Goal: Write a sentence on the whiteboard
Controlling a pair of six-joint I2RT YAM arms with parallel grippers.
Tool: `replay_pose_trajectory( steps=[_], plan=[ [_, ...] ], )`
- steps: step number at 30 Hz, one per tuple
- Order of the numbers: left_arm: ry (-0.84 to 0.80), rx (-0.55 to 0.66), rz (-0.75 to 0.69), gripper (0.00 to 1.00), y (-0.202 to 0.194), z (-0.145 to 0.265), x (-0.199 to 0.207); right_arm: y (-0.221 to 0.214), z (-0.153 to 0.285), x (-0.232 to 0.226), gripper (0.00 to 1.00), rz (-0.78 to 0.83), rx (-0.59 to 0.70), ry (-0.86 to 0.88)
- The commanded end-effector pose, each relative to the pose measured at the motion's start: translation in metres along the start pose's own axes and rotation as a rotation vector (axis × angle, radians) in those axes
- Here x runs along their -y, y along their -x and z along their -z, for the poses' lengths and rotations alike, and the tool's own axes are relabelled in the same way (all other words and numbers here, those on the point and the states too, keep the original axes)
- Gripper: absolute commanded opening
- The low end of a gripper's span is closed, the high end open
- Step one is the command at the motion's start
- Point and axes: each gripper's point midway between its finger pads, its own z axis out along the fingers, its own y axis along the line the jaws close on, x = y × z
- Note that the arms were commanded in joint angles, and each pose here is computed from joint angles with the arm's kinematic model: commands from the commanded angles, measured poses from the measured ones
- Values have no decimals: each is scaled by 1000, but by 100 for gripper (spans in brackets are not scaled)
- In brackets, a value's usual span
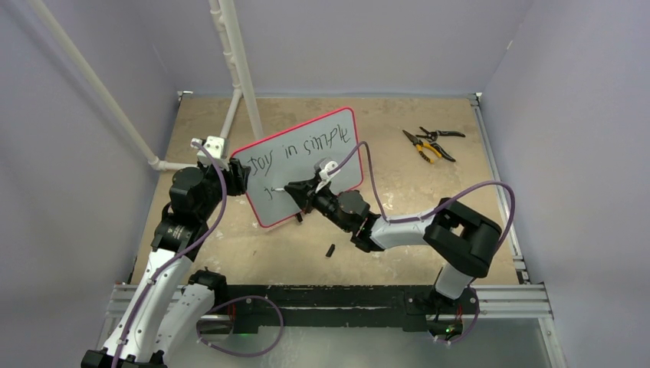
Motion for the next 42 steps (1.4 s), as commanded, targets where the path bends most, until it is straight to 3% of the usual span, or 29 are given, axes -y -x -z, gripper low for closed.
replay_pose_trajectory(
  steps=[1, 22, 29, 42],
  plan=[
    [-16, 41, -9, 47, 10, 0, 3, 26, 3, 11, 0, 23, 69, -68],
    [-17, 40, -9, 47, 10, 0, 3, 30, -11, -15, 0, 23, 88, 60],
    [-16, 39, -10, 47, 9, 0, 3, 48, 5, -18, 0, 17, 147, 82],
    [-16, 39, -8, 47, 9, 0, 3, 39, 6, -2, 0, 18, 122, -3]
  ],
)
